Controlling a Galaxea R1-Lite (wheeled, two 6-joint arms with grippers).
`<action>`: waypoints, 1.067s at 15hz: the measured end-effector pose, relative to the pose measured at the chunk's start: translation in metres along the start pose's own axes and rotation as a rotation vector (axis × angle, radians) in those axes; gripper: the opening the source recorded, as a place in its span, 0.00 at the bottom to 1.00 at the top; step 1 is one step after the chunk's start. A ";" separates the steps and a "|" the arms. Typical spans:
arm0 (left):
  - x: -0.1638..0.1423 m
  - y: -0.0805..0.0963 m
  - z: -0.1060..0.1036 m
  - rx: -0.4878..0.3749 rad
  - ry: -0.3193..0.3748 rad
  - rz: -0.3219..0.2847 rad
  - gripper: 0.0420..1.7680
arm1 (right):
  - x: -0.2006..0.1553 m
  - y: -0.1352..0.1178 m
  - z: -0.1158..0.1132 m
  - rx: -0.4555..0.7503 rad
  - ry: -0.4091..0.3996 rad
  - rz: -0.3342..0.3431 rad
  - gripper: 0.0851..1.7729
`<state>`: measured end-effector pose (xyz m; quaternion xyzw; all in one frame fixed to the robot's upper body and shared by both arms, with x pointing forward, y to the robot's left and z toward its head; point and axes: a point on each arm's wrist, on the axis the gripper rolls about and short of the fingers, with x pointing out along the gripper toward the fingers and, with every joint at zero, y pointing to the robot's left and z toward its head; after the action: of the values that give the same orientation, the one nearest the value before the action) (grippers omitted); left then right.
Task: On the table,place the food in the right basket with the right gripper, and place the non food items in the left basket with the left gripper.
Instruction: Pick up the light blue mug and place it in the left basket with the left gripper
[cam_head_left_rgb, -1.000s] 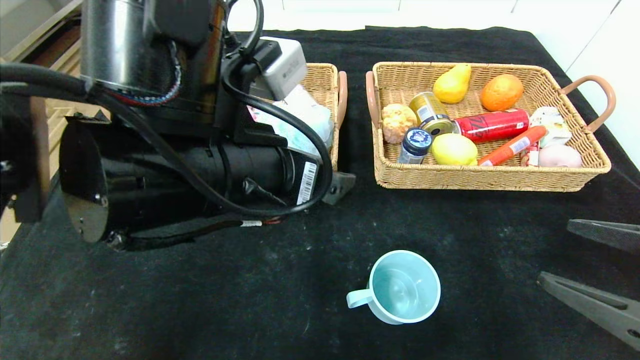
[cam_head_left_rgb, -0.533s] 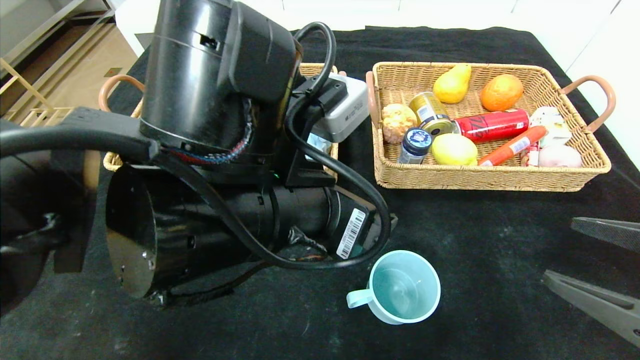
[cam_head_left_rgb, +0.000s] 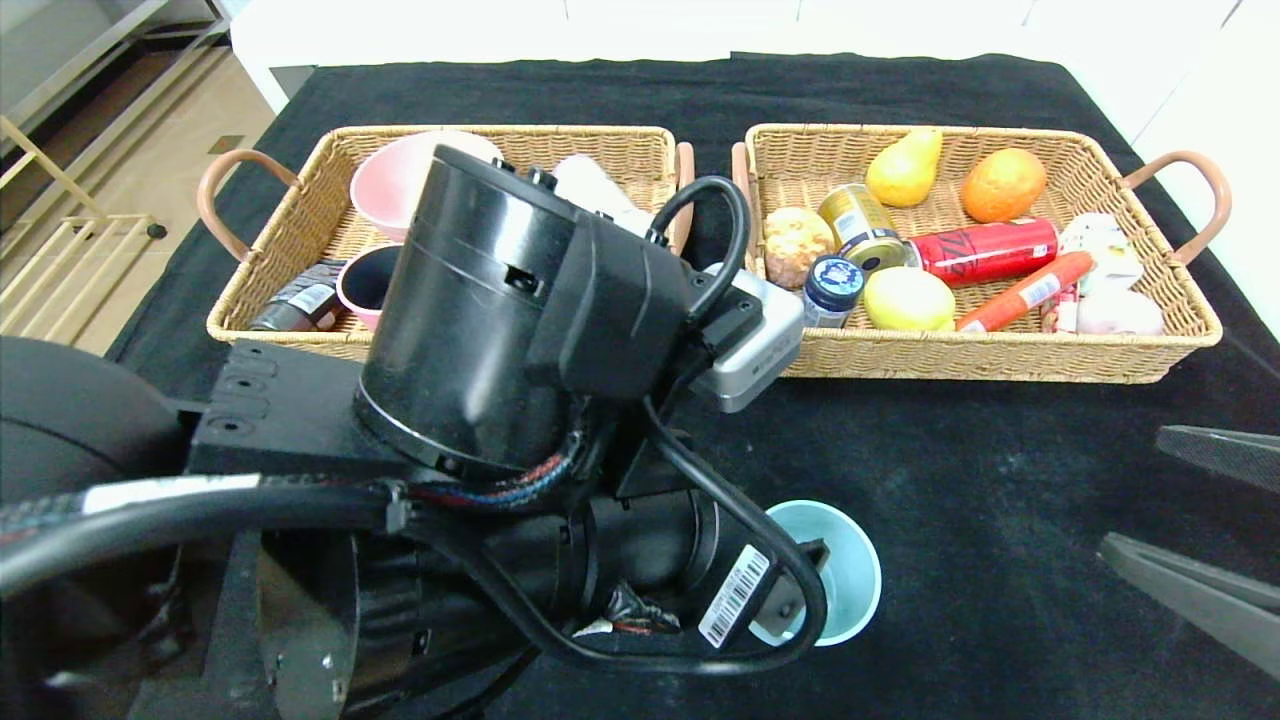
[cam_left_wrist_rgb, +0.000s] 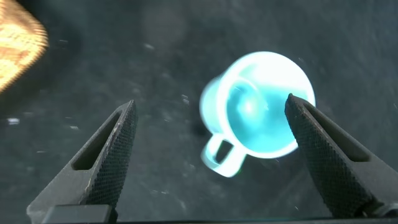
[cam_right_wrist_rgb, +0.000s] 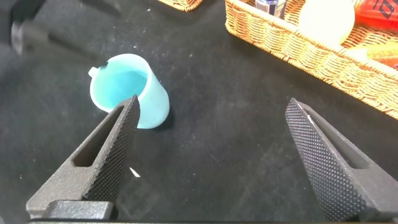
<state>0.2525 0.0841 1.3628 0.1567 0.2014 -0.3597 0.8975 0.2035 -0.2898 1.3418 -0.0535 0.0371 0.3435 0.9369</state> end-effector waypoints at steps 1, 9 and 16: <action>0.001 -0.001 -0.003 0.004 0.010 -0.005 0.97 | -0.001 0.000 0.000 -0.001 -0.003 0.000 0.96; 0.019 -0.008 -0.013 0.037 0.065 -0.008 0.97 | -0.003 0.001 0.002 -0.007 -0.013 -0.003 0.96; 0.033 -0.011 -0.016 0.046 0.089 -0.004 0.97 | -0.004 0.000 0.003 -0.012 -0.031 -0.011 0.96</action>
<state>0.2627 0.0638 1.3313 0.1925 0.2332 -0.3588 0.8831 0.2007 -0.2916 1.3451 -0.0542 0.0201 0.3393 0.9389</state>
